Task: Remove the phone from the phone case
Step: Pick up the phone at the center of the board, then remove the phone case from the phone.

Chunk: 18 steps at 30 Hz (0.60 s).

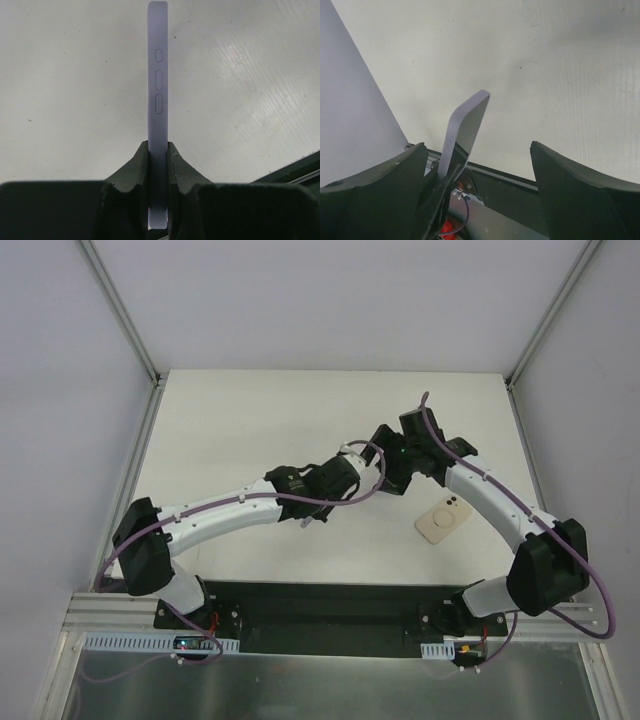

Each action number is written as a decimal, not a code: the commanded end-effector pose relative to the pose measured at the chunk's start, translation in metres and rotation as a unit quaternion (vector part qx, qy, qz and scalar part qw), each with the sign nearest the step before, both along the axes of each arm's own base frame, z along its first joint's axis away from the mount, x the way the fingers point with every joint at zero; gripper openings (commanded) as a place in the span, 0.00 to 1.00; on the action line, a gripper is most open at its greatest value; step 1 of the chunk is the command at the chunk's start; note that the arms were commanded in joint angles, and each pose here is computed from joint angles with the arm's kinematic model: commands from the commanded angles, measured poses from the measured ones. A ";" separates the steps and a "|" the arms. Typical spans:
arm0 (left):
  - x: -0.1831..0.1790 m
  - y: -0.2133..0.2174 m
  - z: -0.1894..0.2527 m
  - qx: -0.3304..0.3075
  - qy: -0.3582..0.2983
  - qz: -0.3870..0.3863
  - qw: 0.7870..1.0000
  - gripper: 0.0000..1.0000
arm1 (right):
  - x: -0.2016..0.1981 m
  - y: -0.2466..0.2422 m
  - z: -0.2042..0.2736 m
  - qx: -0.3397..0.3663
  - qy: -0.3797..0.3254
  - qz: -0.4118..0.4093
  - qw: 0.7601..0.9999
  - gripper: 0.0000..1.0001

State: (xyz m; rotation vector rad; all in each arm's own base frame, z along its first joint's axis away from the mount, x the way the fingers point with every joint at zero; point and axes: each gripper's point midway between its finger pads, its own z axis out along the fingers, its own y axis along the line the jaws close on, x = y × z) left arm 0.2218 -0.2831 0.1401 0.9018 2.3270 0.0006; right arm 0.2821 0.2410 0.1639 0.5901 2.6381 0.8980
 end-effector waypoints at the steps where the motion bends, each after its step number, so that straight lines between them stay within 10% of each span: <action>1: 0.005 0.002 0.027 -0.106 0.035 0.016 0.994 0.00 | 0.006 -0.017 0.024 -0.014 -0.057 0.009 0.998 0.87; 10: 0.007 0.001 0.091 -0.402 0.183 0.024 0.897 0.00 | -0.009 -0.015 0.093 0.105 -0.284 0.142 0.943 0.81; 18: 0.013 -0.008 0.143 -0.536 0.236 -0.005 0.810 0.00 | -0.018 0.015 0.106 0.258 -0.275 0.172 0.910 0.82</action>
